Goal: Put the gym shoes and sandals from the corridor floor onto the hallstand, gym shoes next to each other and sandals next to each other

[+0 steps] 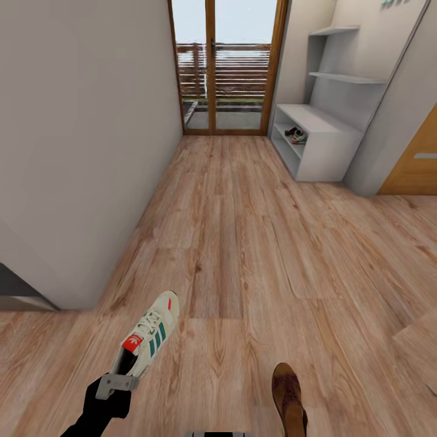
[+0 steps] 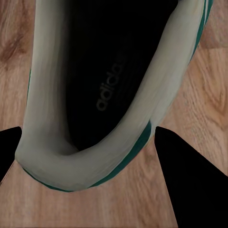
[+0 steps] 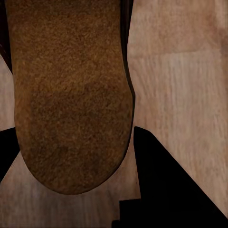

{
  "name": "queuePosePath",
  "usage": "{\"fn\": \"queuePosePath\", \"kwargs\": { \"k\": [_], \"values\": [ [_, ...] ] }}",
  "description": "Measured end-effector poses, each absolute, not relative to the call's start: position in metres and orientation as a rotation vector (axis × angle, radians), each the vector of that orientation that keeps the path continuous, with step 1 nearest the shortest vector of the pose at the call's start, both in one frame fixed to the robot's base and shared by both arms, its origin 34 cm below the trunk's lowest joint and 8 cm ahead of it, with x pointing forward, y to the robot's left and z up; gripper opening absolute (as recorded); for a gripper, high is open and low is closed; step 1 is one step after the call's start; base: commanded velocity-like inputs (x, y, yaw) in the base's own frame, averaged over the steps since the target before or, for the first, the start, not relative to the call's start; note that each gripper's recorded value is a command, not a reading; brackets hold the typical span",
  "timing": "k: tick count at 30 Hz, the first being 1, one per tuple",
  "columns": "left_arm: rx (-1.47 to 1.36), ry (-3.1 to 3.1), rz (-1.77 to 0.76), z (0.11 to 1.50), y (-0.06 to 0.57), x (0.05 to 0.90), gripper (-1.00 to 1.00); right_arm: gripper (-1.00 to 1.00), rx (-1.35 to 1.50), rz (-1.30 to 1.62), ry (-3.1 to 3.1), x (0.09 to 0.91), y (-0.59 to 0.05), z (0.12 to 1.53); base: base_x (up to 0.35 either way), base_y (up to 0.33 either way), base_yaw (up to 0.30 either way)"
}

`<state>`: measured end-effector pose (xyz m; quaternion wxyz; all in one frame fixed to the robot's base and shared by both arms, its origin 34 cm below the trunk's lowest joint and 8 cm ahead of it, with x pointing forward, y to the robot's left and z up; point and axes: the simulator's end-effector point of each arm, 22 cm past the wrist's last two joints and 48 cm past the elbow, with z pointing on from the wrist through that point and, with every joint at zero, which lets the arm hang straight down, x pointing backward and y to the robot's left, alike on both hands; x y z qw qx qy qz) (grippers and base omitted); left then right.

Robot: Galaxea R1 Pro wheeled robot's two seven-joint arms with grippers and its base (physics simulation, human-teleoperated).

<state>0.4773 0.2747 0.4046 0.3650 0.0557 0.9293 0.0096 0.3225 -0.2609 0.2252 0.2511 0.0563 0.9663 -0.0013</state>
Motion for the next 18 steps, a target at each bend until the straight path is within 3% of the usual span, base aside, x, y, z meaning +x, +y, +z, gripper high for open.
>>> {"fn": "queuePosePath", "kwargs": {
  "k": [18],
  "values": [
    [0.142,2.390,0.026,0.405,0.276,0.477,-1.00,-1.00,0.161,-0.012,2.693,0.293,-0.263,0.216,0.334,0.000,0.000]
  ]
}}
